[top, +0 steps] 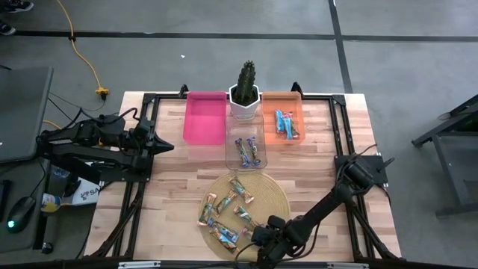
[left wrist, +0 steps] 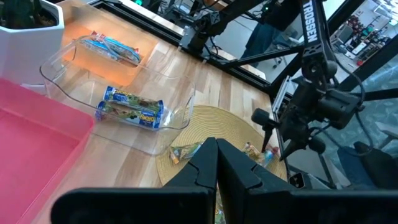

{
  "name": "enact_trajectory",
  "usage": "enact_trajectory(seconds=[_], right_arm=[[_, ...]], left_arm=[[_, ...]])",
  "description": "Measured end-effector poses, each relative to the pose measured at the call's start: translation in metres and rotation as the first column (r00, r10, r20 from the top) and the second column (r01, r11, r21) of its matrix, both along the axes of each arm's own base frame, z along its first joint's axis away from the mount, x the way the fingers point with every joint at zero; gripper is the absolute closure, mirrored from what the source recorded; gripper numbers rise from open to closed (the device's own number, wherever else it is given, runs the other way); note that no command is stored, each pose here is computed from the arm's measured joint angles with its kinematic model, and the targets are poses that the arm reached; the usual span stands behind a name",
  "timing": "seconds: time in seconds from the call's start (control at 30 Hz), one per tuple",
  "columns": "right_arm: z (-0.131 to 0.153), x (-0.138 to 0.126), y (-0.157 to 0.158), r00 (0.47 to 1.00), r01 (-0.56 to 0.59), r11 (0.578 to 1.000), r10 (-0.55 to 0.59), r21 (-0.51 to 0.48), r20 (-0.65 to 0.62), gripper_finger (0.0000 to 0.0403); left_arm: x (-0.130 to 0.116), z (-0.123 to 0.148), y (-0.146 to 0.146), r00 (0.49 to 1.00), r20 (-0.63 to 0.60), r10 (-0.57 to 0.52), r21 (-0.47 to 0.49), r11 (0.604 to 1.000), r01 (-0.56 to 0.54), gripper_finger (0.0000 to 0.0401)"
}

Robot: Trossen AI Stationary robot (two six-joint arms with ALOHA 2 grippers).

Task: Pick and place Granola Bars by type
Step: Put the red granola bar into the orange bin

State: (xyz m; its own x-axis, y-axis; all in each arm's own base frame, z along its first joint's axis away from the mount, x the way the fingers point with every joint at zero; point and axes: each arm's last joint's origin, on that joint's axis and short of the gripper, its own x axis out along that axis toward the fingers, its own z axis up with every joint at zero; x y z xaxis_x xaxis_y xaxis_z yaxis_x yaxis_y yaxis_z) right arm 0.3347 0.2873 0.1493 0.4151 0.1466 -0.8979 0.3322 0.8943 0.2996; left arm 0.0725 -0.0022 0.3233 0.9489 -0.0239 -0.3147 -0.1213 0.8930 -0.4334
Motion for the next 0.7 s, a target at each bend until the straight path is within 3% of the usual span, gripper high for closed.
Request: enact_trajectory(seconds=[0.4, 0.7], right_arm=[[-0.015, 0.002, 0.000, 0.998, 0.070, 0.997, -0.070, -0.029, -0.008, 0.0180], [-0.017, 0.001, -0.001, 0.998, 0.058, 0.998, -0.059, -0.033, -0.031, 0.0244]], left_arm=[[0.000, 0.000, 0.000, 1.000, 0.000, 0.000, 0.000, 1.000, 0.000, 0.0400], [0.000, 0.000, 0.000, 1.000, -0.002, 0.000, 0.000, 1.000, 0.000, 0.0400]])
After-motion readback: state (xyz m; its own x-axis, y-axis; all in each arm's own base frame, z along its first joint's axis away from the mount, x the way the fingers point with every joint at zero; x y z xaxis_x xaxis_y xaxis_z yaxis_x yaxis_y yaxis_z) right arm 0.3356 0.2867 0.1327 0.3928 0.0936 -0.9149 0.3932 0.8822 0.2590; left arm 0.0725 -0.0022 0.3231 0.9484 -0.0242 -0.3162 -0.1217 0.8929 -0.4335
